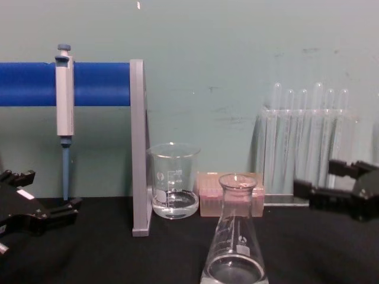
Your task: Grasp the erlenmeyer flask with one hand, shake it three times, then place it back.
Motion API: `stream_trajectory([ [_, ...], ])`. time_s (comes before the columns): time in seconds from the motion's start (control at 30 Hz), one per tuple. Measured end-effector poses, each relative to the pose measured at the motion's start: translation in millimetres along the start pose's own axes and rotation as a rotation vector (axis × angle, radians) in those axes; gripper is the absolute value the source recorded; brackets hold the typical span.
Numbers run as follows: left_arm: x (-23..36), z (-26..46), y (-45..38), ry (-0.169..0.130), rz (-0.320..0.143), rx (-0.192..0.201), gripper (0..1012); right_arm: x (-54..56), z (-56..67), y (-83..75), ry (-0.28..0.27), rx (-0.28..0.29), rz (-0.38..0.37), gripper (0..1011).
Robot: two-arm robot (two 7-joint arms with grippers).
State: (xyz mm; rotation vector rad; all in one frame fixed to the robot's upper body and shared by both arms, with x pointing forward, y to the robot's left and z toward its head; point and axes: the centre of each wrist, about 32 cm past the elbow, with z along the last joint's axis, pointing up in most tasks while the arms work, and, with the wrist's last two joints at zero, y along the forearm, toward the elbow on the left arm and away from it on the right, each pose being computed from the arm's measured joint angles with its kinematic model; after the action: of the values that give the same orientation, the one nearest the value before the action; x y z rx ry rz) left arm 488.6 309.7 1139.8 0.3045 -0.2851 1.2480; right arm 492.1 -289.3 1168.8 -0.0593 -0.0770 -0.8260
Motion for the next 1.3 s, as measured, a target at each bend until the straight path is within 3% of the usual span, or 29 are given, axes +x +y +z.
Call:
stream_trajectory([
  [0.4,0.0,0.0,0.0,0.0,0.0,0.0,1001,-9.8,5.8,23.1,0.02,0.061,-0.21,1002],
  [0.73,0.0,0.0,0.0,0.0,0.0,0.0,1001,-20.6,3.9,46.6,0.018,0.061,-0.328,1002],
  [1.3,0.0,0.0,0.0,0.0,0.0,0.0,1001,-25.0,-18.2,74.3,0.043,-0.016,-0.401,1002],
])
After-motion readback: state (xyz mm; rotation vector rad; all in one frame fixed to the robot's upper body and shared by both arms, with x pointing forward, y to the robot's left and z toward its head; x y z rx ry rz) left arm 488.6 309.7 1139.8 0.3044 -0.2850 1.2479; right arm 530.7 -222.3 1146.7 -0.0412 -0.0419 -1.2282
